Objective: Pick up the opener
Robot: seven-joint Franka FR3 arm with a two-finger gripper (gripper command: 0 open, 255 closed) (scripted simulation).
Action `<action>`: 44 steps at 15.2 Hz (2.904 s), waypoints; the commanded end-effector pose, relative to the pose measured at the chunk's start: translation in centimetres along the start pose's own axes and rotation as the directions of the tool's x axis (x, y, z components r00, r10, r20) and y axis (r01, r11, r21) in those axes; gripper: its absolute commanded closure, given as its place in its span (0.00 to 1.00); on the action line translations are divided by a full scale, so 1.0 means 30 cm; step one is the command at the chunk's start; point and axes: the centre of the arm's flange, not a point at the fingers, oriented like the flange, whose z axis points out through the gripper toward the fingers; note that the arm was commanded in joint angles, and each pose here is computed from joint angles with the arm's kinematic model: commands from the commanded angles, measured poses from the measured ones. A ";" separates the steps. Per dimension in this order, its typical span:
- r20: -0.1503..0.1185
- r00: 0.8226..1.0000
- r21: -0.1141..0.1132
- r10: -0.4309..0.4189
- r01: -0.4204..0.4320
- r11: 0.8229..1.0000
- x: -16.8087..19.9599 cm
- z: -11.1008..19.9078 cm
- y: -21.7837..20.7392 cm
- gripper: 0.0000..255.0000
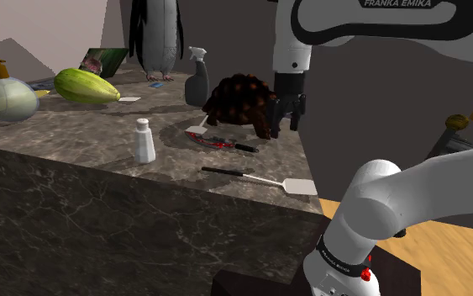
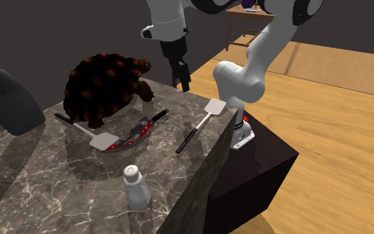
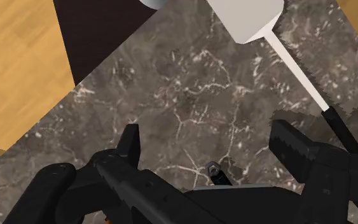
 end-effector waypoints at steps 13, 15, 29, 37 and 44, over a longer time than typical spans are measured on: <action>-0.127 0.928 -0.082 -0.351 0.343 0.936 0.387 0.056 -0.259 0.00; -0.145 0.902 -0.099 -0.407 0.396 0.913 0.442 0.062 -0.315 0.00; -0.150 0.893 -0.105 -0.424 0.412 0.905 0.482 0.193 -0.336 1.00; -0.150 0.893 -0.105 -0.424 0.412 0.905 0.476 0.161 -0.335 1.00; -0.150 0.893 -0.105 -0.424 0.412 0.905 0.454 0.039 -0.332 1.00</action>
